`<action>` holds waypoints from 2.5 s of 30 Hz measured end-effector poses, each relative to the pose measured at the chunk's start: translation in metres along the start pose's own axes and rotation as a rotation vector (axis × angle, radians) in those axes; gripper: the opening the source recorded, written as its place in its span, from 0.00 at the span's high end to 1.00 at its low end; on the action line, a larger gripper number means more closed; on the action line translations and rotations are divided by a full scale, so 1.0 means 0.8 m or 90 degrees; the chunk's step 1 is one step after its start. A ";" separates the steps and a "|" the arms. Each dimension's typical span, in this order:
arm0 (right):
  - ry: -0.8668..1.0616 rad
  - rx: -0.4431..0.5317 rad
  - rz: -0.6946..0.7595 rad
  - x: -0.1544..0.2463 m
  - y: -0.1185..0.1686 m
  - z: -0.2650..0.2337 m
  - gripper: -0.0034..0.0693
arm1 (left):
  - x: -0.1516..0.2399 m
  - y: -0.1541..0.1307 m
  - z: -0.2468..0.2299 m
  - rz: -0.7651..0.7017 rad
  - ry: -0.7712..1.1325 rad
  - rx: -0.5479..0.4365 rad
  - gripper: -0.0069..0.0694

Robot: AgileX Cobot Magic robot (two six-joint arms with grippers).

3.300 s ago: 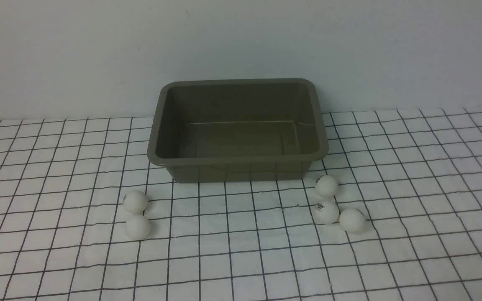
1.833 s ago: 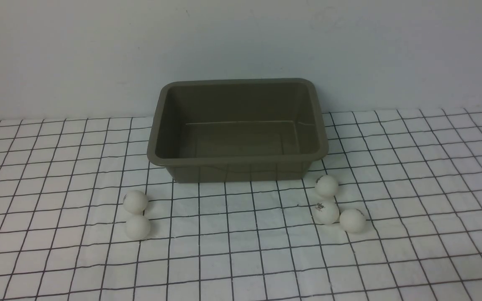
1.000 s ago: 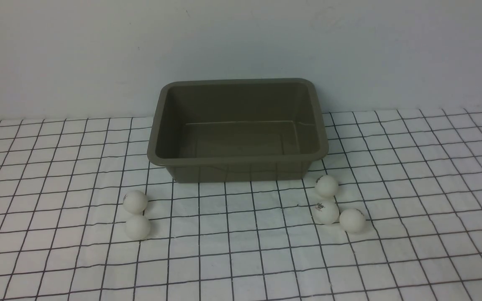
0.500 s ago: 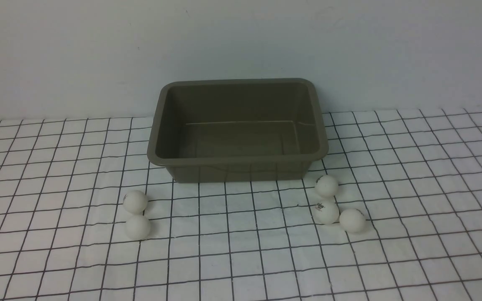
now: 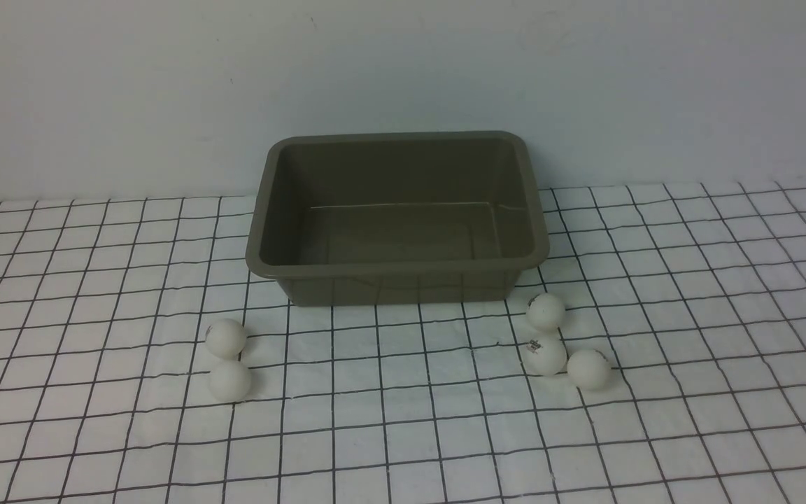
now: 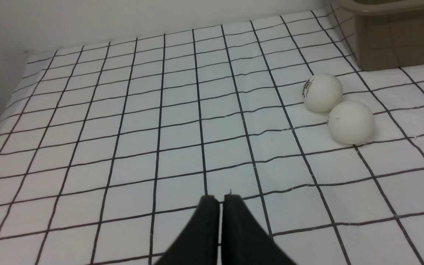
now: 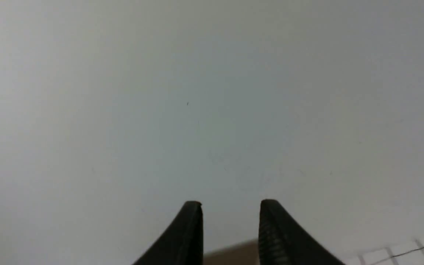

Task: Put the table tennis balls into the box on the white checkered tablecloth.
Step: 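Reach for and grasp a ping pong ball on the table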

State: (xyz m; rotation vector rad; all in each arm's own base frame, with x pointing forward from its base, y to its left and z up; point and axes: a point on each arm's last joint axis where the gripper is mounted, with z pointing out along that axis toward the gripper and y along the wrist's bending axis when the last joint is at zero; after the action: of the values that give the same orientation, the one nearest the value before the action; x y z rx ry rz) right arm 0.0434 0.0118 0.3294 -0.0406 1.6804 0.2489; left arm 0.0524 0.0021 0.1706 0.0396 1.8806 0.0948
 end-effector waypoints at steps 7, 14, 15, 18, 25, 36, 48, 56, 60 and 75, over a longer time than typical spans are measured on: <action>0.190 -0.069 -0.013 0.005 0.011 0.057 0.75 | 0.000 0.000 0.000 0.000 0.000 0.000 0.92; 0.329 -0.115 0.012 0.031 0.013 0.121 0.76 | 0.000 0.000 0.000 0.000 0.000 0.000 0.92; 0.350 -0.115 0.009 0.036 0.012 0.132 0.76 | 0.000 0.000 0.000 0.000 0.000 0.000 0.92; 0.399 -0.103 0.014 0.052 0.006 0.157 0.76 | 0.000 0.000 0.000 0.000 0.000 0.000 0.92; 0.452 -0.076 0.027 0.076 -0.003 0.191 0.76 | 0.000 0.000 0.000 0.000 0.000 0.000 0.92; 0.571 -0.200 -0.100 0.091 0.016 0.251 0.76 | 0.000 0.000 0.000 0.000 0.000 0.000 0.92; 0.587 -0.154 -0.275 0.048 0.064 0.324 0.76 | 0.000 0.000 0.000 0.000 0.000 0.000 0.92; 0.653 -0.102 -0.326 0.081 0.070 0.356 0.70 | 0.000 0.000 0.000 0.000 0.000 0.000 0.92; 0.684 -0.110 -0.327 0.102 0.074 0.363 0.55 | 0.000 0.000 0.000 0.000 0.000 0.000 0.92; 0.720 -0.139 -0.332 0.135 0.076 0.378 0.22 | 0.000 0.000 0.000 0.000 0.000 0.000 0.92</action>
State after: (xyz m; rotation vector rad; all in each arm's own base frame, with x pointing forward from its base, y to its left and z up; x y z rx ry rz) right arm 0.3148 0.1409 0.1998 -0.9143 2.6567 -0.0170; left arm 0.0524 0.0021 0.1706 0.0396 1.8806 0.0948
